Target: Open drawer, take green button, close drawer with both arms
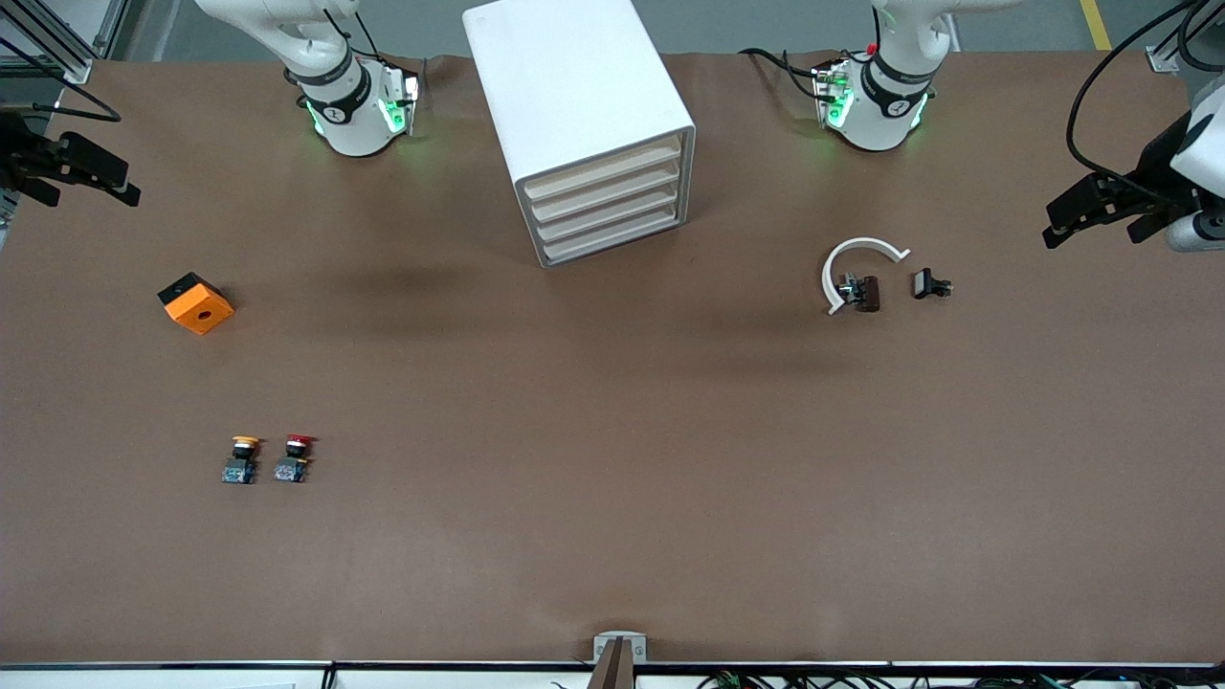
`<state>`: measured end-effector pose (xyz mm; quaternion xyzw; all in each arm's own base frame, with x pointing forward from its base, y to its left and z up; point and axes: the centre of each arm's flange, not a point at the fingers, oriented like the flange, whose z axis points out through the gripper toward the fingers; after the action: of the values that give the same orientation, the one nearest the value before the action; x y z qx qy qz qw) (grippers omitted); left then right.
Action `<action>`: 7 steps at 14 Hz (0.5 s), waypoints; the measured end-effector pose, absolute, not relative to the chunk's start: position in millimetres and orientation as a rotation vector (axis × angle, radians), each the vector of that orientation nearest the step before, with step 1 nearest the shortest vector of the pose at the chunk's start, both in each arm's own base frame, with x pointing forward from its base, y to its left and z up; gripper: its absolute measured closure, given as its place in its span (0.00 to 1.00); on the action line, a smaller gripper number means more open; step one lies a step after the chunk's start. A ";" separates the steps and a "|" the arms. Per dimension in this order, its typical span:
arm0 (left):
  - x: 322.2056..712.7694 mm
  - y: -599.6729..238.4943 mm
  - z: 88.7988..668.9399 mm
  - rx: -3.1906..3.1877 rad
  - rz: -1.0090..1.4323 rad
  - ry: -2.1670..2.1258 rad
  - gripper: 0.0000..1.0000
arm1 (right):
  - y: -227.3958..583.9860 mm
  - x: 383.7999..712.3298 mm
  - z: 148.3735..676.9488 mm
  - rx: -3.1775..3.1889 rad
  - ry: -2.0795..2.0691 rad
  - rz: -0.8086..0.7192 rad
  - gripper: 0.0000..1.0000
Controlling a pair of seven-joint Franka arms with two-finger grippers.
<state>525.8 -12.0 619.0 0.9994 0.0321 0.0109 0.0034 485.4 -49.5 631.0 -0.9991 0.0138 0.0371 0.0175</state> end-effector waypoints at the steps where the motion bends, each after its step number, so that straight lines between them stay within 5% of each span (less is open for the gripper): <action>1: 526.6 -6.2 614.8 3.133 0.008 0.117 0.00 | -49.5 485.4 631.0 -3.104 0.043 0.115 0.00; 7: 542.6 -5.6 543.2 3.119 -0.346 0.166 0.00 | -49.5 485.4 631.0 -3.104 0.043 0.115 0.00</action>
<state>542.6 -5.6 543.2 0.9925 0.0527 -0.1102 -0.0007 485.4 -49.5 631.0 -0.9991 0.0137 0.0371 0.0175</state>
